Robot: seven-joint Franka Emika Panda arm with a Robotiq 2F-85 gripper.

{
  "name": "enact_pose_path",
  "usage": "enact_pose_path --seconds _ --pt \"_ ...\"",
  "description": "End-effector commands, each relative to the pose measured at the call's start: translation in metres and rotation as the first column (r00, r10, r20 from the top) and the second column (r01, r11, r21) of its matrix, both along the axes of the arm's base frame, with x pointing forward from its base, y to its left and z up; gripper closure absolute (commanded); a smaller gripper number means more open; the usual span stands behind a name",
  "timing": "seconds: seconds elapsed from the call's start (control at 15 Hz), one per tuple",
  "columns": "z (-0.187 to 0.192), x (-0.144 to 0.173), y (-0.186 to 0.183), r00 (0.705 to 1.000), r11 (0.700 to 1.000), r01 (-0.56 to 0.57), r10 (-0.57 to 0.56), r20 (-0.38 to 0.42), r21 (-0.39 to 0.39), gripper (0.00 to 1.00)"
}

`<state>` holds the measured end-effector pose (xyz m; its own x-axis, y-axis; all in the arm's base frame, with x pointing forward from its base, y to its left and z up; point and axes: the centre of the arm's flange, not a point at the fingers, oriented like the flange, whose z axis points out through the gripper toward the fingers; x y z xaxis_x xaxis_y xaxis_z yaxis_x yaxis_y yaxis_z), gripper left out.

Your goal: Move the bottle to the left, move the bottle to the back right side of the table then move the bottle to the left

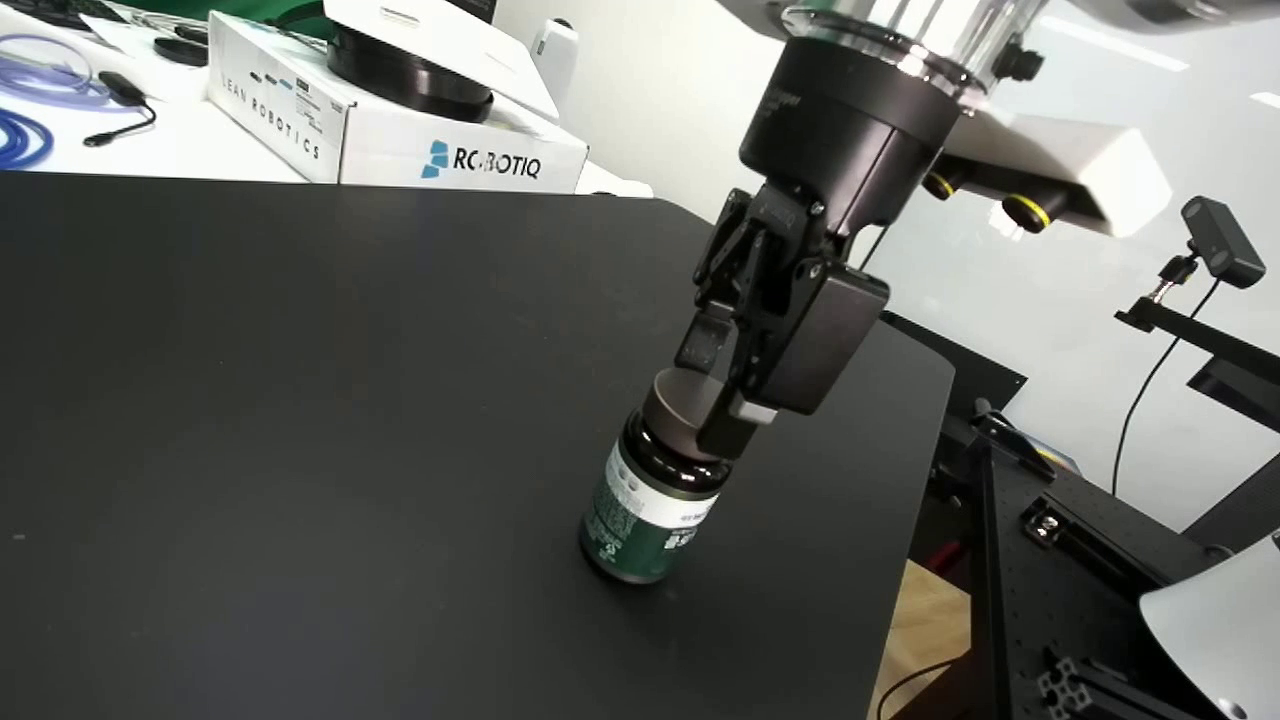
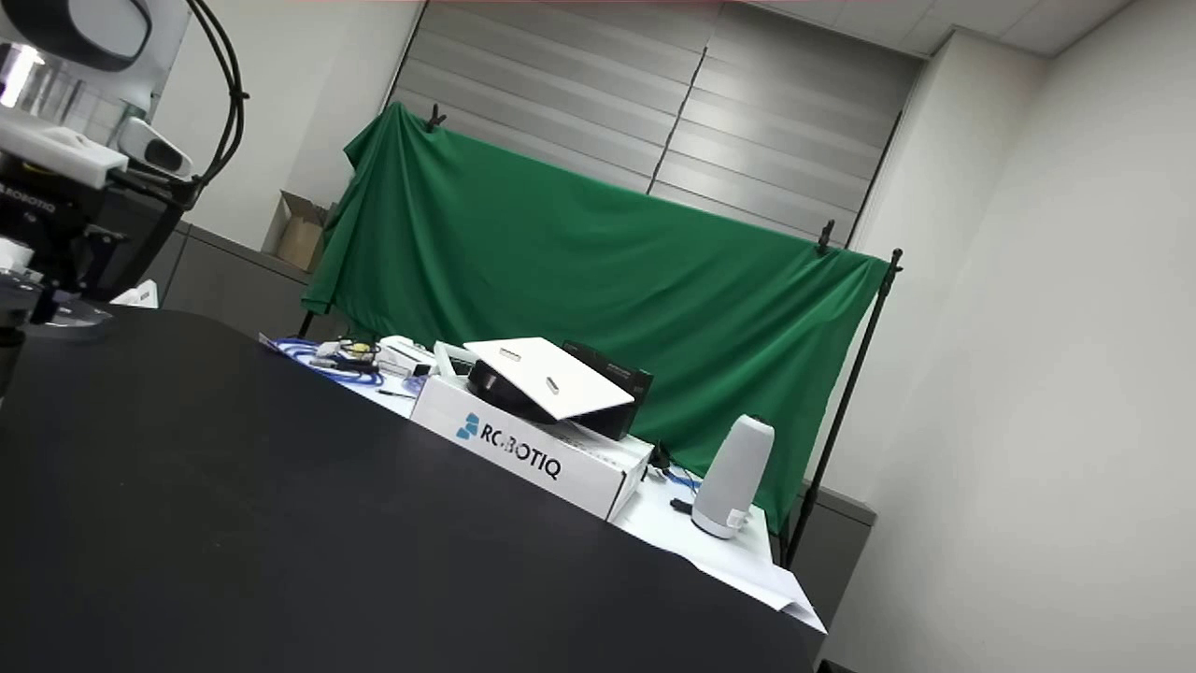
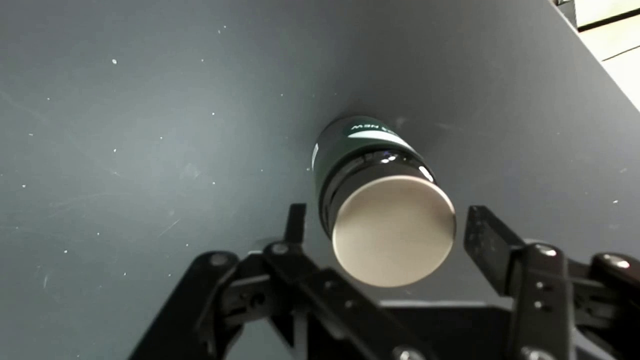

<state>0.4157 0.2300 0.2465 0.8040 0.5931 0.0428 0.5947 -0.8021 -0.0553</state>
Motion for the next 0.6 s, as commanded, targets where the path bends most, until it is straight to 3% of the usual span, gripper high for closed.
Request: enact_pose_path --seconds 0.0,0.53 --pt "0.025 0.002 0.007 1.0 1.0 0.018 -0.018 0.01 0.009 0.0" --pt "0.111 -0.024 -0.004 0.995 0.999 0.054 -0.054 0.084 -0.002 0.0"
